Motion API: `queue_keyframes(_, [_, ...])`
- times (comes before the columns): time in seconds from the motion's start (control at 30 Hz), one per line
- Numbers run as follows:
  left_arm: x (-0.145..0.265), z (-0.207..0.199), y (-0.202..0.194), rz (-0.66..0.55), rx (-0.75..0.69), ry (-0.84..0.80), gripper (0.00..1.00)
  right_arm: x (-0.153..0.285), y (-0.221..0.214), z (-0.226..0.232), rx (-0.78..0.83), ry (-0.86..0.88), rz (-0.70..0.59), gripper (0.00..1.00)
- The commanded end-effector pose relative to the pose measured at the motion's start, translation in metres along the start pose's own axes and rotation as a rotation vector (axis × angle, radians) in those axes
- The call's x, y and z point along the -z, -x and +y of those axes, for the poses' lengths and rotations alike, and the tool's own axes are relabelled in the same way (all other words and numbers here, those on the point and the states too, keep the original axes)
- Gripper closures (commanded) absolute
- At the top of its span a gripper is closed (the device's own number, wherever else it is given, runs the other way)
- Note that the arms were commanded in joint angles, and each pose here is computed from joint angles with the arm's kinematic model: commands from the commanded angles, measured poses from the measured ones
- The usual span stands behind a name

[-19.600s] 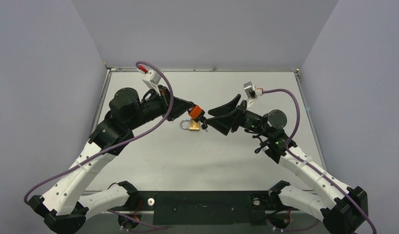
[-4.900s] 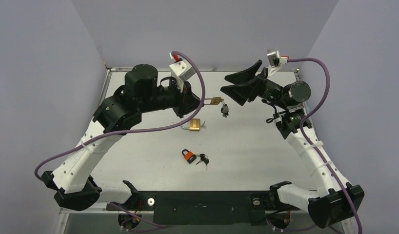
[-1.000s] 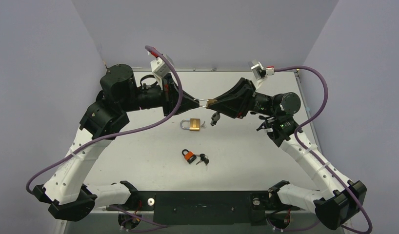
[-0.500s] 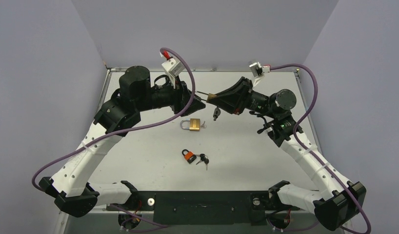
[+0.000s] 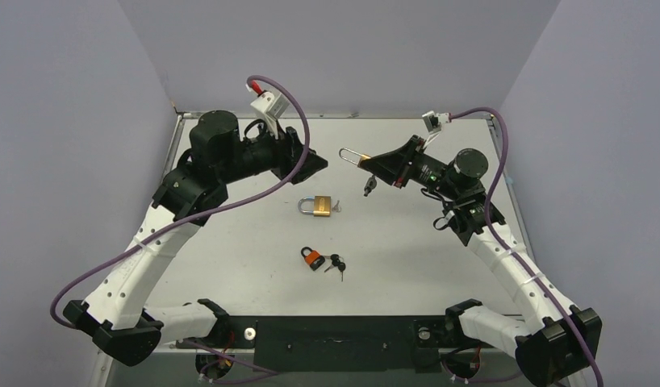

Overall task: Lock with the key
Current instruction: Lock the lock.

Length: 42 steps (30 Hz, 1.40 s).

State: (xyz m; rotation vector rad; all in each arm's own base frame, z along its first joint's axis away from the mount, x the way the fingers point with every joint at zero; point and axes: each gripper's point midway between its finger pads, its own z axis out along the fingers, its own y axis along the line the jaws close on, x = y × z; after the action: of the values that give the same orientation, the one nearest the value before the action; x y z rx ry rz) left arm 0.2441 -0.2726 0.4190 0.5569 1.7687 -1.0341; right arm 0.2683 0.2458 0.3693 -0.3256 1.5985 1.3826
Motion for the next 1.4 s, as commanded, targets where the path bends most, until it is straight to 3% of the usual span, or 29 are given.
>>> queue_keyframes(0.0, [0.002,-0.006,0.014,-0.045,0.013,-0.078,0.54,0.012,0.015,0.033,0.088,0.087,-0.052,1.0])
queue_keyframes(0.17, [-0.005,-0.006,0.006,0.015,0.039,-0.141,0.54,0.015,0.016,0.053,0.104,0.156,-0.049,1.0])
queue_keyframes(0.43, [-0.007,-0.028,0.012,0.006,0.041,-0.28,0.53,0.006,0.006,0.07,0.111,0.219,-0.009,1.0])
queue_keyframes(1.03, [-0.01,-0.028,-0.003,0.054,0.046,-0.323,0.6,0.004,0.009,0.083,0.125,0.266,-0.011,1.0])
queue_keyframes(1.37, [-0.009,-0.037,-0.006,0.069,0.061,-0.386,0.74,0.001,0.007,0.087,0.122,0.286,-0.002,1.0])
